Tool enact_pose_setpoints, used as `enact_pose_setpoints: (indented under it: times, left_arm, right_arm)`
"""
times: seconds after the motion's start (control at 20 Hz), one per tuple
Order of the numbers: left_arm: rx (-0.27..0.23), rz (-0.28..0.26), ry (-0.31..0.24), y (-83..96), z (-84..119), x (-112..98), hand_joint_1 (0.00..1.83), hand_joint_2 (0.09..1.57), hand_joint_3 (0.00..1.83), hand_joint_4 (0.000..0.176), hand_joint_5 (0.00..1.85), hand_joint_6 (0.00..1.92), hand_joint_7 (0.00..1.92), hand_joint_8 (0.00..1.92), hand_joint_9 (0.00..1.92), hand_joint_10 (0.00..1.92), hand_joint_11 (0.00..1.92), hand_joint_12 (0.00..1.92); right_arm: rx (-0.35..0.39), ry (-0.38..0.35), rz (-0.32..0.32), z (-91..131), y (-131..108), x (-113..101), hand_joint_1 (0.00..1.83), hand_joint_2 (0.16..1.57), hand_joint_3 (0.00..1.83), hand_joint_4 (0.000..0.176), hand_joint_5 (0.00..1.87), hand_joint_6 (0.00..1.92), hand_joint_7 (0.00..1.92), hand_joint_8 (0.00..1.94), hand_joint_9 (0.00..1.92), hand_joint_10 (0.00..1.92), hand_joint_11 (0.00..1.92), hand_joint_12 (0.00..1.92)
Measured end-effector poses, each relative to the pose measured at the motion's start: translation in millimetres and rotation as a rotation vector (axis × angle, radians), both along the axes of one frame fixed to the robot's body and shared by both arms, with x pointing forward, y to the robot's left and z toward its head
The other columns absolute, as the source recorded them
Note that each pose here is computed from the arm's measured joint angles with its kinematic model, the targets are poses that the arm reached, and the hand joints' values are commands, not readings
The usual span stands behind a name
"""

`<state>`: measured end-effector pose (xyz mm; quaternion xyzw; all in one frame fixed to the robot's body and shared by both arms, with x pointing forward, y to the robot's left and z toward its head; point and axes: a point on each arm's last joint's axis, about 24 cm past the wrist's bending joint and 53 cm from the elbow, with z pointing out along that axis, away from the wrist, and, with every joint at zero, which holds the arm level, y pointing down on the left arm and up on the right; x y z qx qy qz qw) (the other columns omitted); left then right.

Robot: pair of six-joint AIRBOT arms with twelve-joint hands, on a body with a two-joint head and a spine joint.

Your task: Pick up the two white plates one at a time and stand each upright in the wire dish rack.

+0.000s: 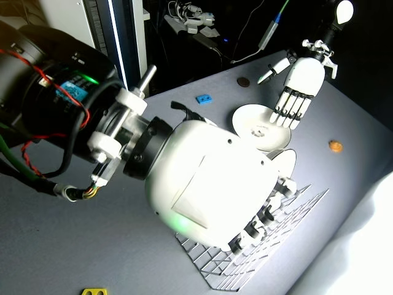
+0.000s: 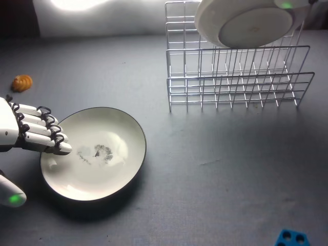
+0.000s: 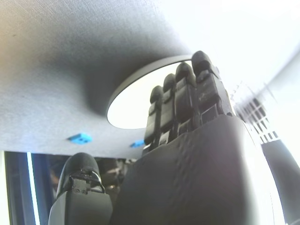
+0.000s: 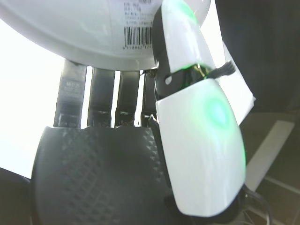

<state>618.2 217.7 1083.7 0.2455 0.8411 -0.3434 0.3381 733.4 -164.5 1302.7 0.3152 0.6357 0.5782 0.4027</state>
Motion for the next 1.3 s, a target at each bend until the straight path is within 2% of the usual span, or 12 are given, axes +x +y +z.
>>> enact_pose_setpoints:
  times: [0.25, 0.35, 0.5, 0.55, 0.6, 0.7, 0.85, 0.9, 1.0, 1.1, 1.3]
  left_arm:
    - [-0.001, 0.0, 0.0, -0.1, 0.1, 0.0, 0.0, 1.09, 0.0, 0.0, 0.12, 0.0, 0.13, 0.0, 0.11, 0.0, 0.0, 0.2]
    - [0.0, 0.0, 0.0, 0.2, 0.0, 0.4, 0.0, 1.08, 0.0, 0.0, 0.11, 0.0, 0.12, 0.0, 0.09, 0.0, 0.0, 0.17]
    - [0.0, -0.001, 0.0, 0.4, 0.0, 0.3, 0.0, 1.08, 0.0, 0.0, 0.13, 0.0, 0.13, 0.0, 0.1, 0.0, 0.0, 0.21]
    - [0.0, -0.001, 0.0, -0.2, -0.3, 0.2, 0.0, 1.08, 0.0, 0.0, 0.12, 0.0, 0.11, 0.0, 0.08, 0.0, 0.0, 0.16]
    - [-0.002, -0.001, 0.001, -0.7, -0.1, 0.3, 0.0, 1.08, 0.0, 0.0, 0.12, 0.0, 0.13, 0.0, 0.1, 0.0, 0.0, 0.22]
    - [-0.002, -0.001, -0.001, -0.3, 0.5, 0.9, 0.0, 1.08, 0.0, 0.0, 0.11, 0.0, 0.11, 0.0, 0.09, 0.0, 0.0, 0.2]
    - [-0.002, -0.003, -0.005, -0.8, 1.3, 1.2, 0.0, 1.08, 0.0, 0.0, 0.09, 0.0, 0.1, 0.0, 0.08, 0.0, 0.0, 0.14]
    - [-0.003, -0.004, -0.004, -0.9, 1.4, 1.0, 0.0, 1.09, 0.0, 0.0, 0.12, 0.0, 0.13, 0.0, 0.12, 0.0, 0.0, 0.24]
    - [-0.007, -0.002, -0.005, -1.3, 2.5, 1.7, 0.0, 1.09, 0.0, 0.0, 0.13, 0.0, 0.14, 0.0, 0.12, 0.0, 0.0, 0.27]
    - [-0.007, -0.003, -0.006, -1.5, 2.4, 1.6, 0.0, 1.09, 0.0, 0.0, 0.1, 0.0, 0.11, 0.0, 0.09, 0.0, 0.0, 0.17]
    - [-0.005, -0.005, -0.006, -1.3, 2.0, 1.5, 0.0, 1.08, 0.0, 0.0, 0.11, 0.0, 0.12, 0.0, 0.1, 0.0, 0.0, 0.17]
  right_arm:
    - [0.033, 0.038, -0.009, -7.7, -3.7, 3.0, 1.36, 1.16, 0.0, 0.0, 0.84, 1.19, 0.86, 1.08, 0.85, 1.32, 0.63, 1.37]
    - [0.047, 0.05, -0.016, -9.5, -6.0, 5.6, 1.37, 1.14, 0.0, 0.0, 0.88, 1.12, 0.92, 1.0, 0.87, 1.28, 0.64, 1.34]
    - [0.064, 0.06, -0.015, -9.8, -5.1, 6.0, 1.36, 1.15, 0.0, 0.0, 0.85, 1.17, 0.89, 1.06, 0.85, 1.31, 0.62, 1.37]
    - [0.066, 0.063, -0.015, -10.5, -4.3, 6.5, 1.36, 1.17, 0.0, 0.0, 0.82, 1.2, 0.87, 1.09, 0.83, 1.34, 0.61, 1.39]
    - [0.069, 0.067, -0.016, -11.9, -4.6, 7.4, 1.36, 1.17, 0.0, 0.0, 0.83, 1.2, 0.86, 1.09, 0.84, 1.33, 0.61, 1.38]
    - [0.076, 0.079, -0.026, -15.3, -7.5, 11.9, 1.36, 1.15, 0.0, 0.0, 0.86, 1.15, 0.89, 1.04, 0.87, 1.29, 0.64, 1.37]
    - [0.08, 0.098, -0.044, -21.4, -14.2, 18.5, 1.36, 1.15, 0.0, 0.0, 0.85, 1.17, 0.88, 1.06, 0.85, 1.31, 0.62, 1.38]
    - [0.08, 0.102, -0.043, -22.8, -13.5, 19.4, 1.37, 1.14, 0.0, 0.0, 0.89, 1.11, 0.92, 1.0, 0.88, 1.27, 0.64, 1.36]
    - [0.078, 0.103, -0.039, -23.6, -10.2, 19.8, 1.36, 1.15, 0.0, 0.0, 0.85, 1.15, 0.89, 1.05, 0.87, 1.29, 0.65, 1.36]
    - [0.085, 0.111, -0.038, -26.3, -7.8, 22.3, 1.36, 1.15, 0.0, 0.0, 0.86, 1.17, 0.89, 1.03, 0.85, 1.31, 0.64, 1.37]
    - [0.086, 0.136, -0.049, -36.7, -10.5, 26.6, 1.36, 1.16, 0.0, 0.0, 0.84, 1.19, 0.87, 1.07, 0.85, 1.31, 0.64, 1.37]
